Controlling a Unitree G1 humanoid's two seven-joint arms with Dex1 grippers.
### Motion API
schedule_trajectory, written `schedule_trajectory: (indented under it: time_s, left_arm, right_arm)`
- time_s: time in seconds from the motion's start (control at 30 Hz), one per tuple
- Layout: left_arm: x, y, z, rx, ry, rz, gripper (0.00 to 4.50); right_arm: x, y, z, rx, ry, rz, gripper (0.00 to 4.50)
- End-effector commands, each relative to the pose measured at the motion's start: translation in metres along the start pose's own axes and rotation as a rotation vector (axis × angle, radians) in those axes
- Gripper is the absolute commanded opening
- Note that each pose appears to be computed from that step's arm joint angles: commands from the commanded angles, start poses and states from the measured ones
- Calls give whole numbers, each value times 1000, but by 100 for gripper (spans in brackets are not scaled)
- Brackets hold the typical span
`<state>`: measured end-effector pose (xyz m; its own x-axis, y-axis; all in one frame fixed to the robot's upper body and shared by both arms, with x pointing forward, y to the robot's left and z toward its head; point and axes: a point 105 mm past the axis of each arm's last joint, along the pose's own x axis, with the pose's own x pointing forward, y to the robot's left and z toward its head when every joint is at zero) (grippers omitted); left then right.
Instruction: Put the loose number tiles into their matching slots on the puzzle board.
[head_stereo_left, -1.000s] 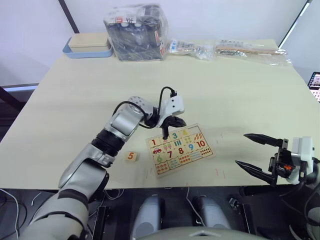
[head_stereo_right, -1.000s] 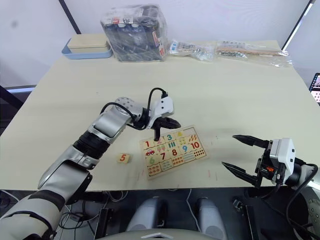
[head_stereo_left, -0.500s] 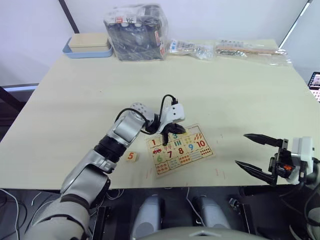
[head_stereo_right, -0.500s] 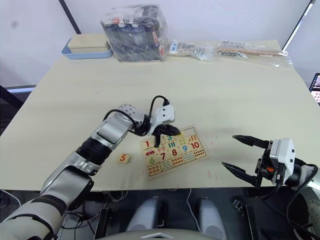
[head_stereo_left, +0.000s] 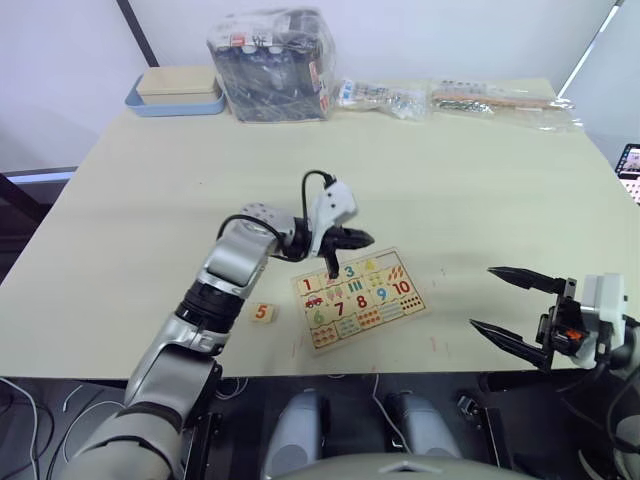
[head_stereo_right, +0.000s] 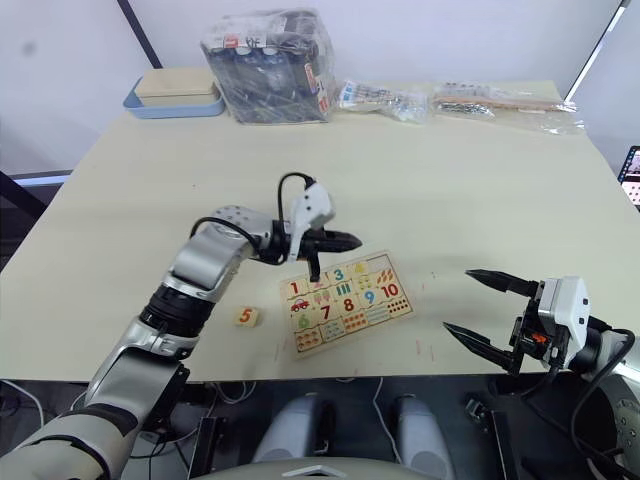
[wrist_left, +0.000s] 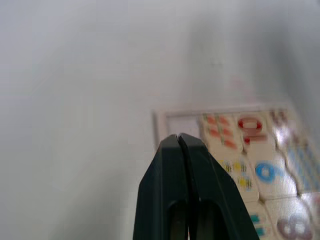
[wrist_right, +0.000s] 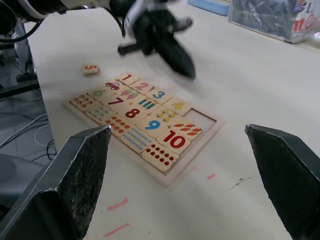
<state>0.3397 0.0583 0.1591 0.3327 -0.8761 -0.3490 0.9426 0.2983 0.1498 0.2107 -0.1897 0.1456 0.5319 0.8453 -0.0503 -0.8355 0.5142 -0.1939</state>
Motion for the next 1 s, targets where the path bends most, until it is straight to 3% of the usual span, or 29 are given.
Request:
schedule_trajectory:
  time_s: [0.03,0.1,0.27,0.5,0.63,0.83,0.93,1.0]
  left_arm:
    - [-34,13,31,-28,-220,181,5]
    - [-52,18,34,-83,-305,269,5]
    - [-87,31,24,-179,-395,494,5]
    - [-120,21,-1,-218,-407,674,5]
    - [-138,1,-18,-220,-402,663,5]
    - [-166,-30,-61,-269,-297,593,5]
    - [-180,-44,-77,-262,-234,545,76]
    - [-189,-54,-87,-278,-206,513,172]
  right_arm:
    - [15,-6,12,-52,-47,-60,450]
    - [23,-10,15,-37,-83,-75,450]
    - [41,-20,20,-36,-129,-81,450]
    - [60,-33,25,-10,-165,8,450]
    - [67,-41,28,-4,-150,84,450]
    - [57,-45,23,-9,-77,217,450]
    - [43,-44,9,-8,-20,265,450]
    - [32,-46,4,10,-16,258,450]
